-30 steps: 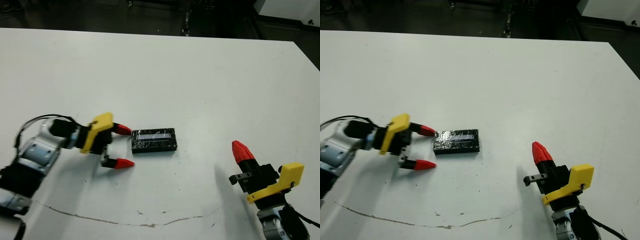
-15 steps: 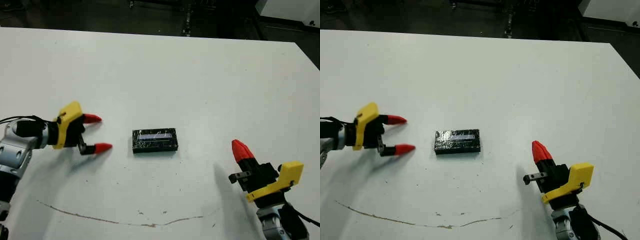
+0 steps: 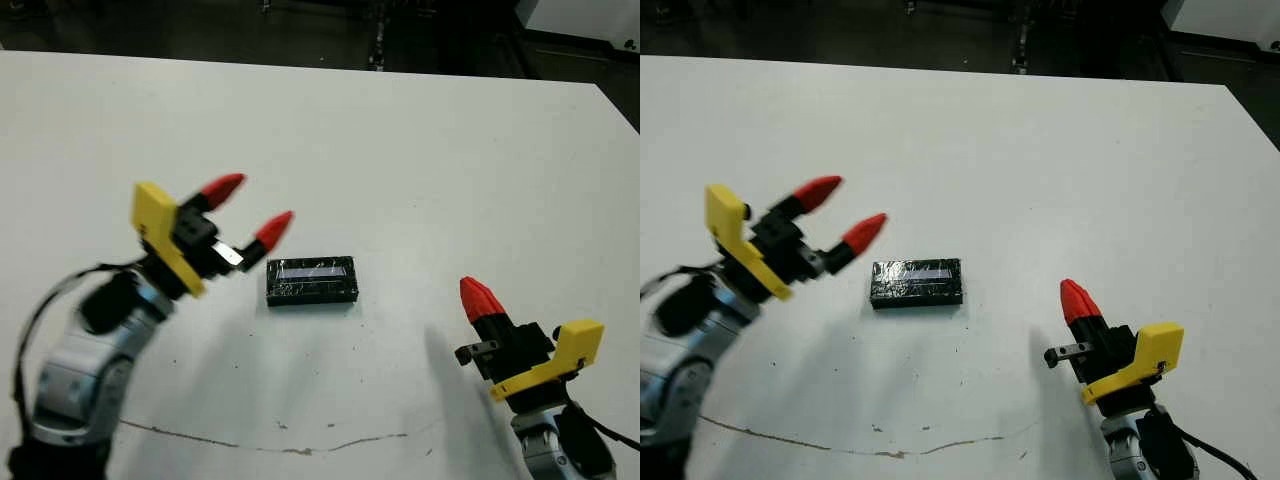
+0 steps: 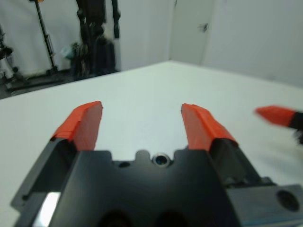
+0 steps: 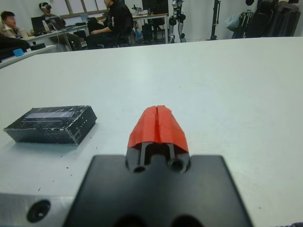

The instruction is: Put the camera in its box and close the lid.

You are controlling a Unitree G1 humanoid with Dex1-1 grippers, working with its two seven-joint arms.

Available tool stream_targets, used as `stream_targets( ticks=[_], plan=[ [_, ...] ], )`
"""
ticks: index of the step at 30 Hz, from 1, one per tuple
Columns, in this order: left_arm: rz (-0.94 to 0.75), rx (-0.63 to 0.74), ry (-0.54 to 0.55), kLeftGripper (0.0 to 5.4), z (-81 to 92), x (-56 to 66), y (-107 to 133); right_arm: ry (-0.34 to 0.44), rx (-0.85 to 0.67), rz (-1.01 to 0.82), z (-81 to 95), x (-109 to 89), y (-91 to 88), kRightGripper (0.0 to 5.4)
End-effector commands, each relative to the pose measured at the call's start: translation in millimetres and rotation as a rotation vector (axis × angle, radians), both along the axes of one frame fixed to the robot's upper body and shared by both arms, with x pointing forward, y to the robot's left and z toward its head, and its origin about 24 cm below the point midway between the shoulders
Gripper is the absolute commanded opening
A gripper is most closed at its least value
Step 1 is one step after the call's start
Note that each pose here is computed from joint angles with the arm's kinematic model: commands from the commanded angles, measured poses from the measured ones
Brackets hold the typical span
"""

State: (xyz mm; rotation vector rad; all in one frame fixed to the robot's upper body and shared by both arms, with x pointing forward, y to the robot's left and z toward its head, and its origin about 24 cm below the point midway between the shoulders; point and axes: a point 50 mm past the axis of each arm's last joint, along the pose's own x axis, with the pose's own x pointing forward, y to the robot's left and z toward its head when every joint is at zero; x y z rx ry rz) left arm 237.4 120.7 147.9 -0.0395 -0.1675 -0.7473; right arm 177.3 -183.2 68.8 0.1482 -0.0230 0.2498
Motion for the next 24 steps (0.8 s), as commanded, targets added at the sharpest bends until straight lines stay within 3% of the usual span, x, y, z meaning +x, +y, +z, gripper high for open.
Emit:
stream_targets(
  ticks=[1,9,16,24],
  plan=[
    [-0.012,0.004,0.078,3.29,-12.1,-0.8,-16,0.019,-0.002,-0.008,-3.3,-2.0,-1.6,0.0],
    [0.026,0.064,0.204,2.07,-41.8,8.0,-46,0.02,-0.004,-0.013,-4.6,-3.4,-0.1,0.0],
    [0.106,0.118,0.302,1.0,-75.4,21.9,-58,0.025,0.011,-0.008,-5.4,-4.6,1.0,0.0],
    [0.131,0.149,0.307,0.01,-95.9,17.8,-63,0.022,0.012,0.0,-5.0,-4.7,1.3,0.0]
  ],
)
